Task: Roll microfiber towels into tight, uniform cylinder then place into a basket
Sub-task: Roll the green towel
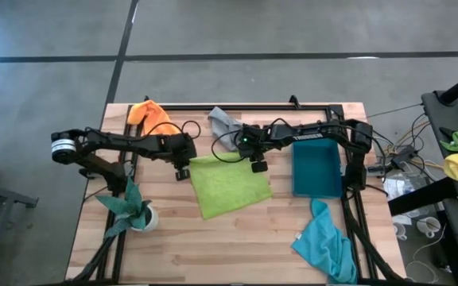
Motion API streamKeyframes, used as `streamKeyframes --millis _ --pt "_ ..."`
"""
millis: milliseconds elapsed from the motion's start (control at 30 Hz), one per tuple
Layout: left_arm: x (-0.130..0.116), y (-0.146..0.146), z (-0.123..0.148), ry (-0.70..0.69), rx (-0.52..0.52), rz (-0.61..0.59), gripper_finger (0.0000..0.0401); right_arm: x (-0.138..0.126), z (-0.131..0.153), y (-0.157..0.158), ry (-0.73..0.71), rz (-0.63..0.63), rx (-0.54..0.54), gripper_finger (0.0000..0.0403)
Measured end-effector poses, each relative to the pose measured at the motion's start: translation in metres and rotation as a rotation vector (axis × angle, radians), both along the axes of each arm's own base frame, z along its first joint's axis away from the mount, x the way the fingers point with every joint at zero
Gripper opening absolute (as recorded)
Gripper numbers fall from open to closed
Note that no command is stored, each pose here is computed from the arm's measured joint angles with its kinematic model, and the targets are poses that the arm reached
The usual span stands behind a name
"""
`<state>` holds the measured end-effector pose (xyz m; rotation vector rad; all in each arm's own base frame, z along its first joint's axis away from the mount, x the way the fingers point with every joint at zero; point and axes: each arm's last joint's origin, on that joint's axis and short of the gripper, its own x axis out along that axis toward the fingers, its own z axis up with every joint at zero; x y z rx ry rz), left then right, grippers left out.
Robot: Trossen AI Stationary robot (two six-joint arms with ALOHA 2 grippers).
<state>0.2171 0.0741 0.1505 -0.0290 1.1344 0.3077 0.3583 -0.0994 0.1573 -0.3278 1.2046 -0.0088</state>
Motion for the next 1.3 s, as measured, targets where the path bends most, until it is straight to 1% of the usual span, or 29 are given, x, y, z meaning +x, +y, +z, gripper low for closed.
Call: streamKeyframes --millis 100,200,400,533,600,733,867,967,1000,1067,1100,1200,1233,1300 --pt "-0.002 0.0 -0.002 0.003 -0.003 0.028 0.0009 0.002 0.0 0.008 0.005 0.021 0.001 0.0132" --pt "-0.004 0.0 -0.004 0.011 -0.006 0.034 0.0004 0.003 -0.003 0.012 -0.007 0.032 0.006 0.0138" --pt "-0.004 0.0 -0.005 0.003 -0.013 0.051 0.0002 0.008 -0.017 0.009 -0.031 -0.021 -0.004 0.0158" --pt "-0.004 0.0 -0.005 0.005 -0.012 0.048 0.0002 0.012 -0.025 0.008 -0.016 -0.01 -0.019 0.0153" --pt "-0.004 -0.001 -0.005 0.005 -0.012 0.047 0.0002 0.012 -0.026 0.008 -0.014 -0.017 -0.039 0.0142" --pt "-0.006 -0.001 -0.007 0.014 -0.013 0.043 0.0002 0.012 -0.023 0.005 0.002 -0.106 -0.136 0.011" --pt "-0.006 -0.001 -0.008 0.024 -0.004 0.013 0.0002 0.014 -0.015 -0.001 -0.003 -0.097 -0.158 0.0066" --pt "-0.006 -0.001 -0.008 0.03 0.006 -0.004 0.0002 0.013 -0.013 -0.002 0.026 -0.094 -0.153 0.0027" --pt "-0.006 -0.001 -0.008 0.029 0.007 -0.004 0.0002 0.012 -0.013 -0.002 0.039 -0.093 -0.148 0.0018" --pt "-0.006 -0.001 -0.008 0.028 0.01 -0.009 0.0002 0.012 -0.01 -0.001 0.06 -0.093 -0.118 0.0012" --pt "-0.006 -0.001 -0.008 0.028 0.016 -0.02 0.0002 0.011 -0.01 0.0 0.073 -0.092 -0.08 0.0011" --pt "-0.003 0.0 -0.005 0.023 0.041 -0.068 0.0002 0.006 -0.012 0.006 0.111 -0.104 0.082 0.001" --pt "-0.002 0.0 -0.005 0.014 0.05 -0.083 0.0002 0.005 -0.012 0.01 0.121 -0.115 0.113 0.001" --pt "0.0 0.0 -0.004 -0.01 0.06 -0.118 0.0002 0.002 -0.015 0.02 0.151 -0.139 0.138 0.0009"
